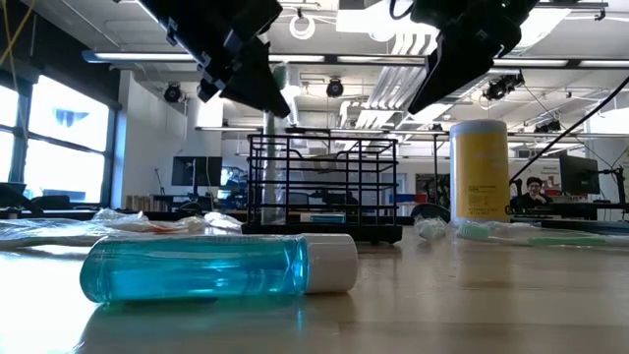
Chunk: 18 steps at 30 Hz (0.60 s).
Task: Pick & Place toothbrushing station
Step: Put the green toothbrush into the black mesh organizer
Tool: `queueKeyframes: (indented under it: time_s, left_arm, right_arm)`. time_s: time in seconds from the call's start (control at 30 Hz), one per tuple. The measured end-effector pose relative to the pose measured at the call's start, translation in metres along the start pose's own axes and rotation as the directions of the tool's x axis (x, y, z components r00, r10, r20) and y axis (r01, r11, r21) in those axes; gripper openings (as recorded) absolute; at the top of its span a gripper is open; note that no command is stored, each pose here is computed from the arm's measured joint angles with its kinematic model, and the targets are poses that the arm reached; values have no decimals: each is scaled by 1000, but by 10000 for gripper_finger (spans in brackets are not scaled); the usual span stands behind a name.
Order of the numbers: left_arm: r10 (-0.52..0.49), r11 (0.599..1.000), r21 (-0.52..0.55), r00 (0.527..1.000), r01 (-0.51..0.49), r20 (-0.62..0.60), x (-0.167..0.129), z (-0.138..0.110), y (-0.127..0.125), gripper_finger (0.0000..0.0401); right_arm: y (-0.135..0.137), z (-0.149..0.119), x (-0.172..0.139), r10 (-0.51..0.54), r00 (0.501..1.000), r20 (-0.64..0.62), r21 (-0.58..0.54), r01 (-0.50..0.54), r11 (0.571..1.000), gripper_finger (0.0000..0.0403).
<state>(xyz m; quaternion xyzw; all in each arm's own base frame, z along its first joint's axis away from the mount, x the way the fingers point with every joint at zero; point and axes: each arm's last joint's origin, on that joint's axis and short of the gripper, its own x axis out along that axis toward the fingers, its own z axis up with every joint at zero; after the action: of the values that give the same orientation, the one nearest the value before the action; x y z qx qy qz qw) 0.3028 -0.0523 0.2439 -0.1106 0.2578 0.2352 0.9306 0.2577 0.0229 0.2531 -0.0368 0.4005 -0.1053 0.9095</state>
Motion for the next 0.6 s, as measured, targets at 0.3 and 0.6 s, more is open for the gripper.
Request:
queueKeyframes:
  time_s: [0.3, 0.6]
  left_arm:
    - [5, 1000, 5, 1000, -5, -5, 3, -2, -1, 21]
    - [-31, 999, 15, 999, 31, -27, 1, -2, -1, 22]
  right_arm:
    - [1, 0, 0, 18, 1000, -5, -1, -18, 1000, 184]
    - [1, 0, 0, 48, 999, -8, 0, -48, 999, 184]
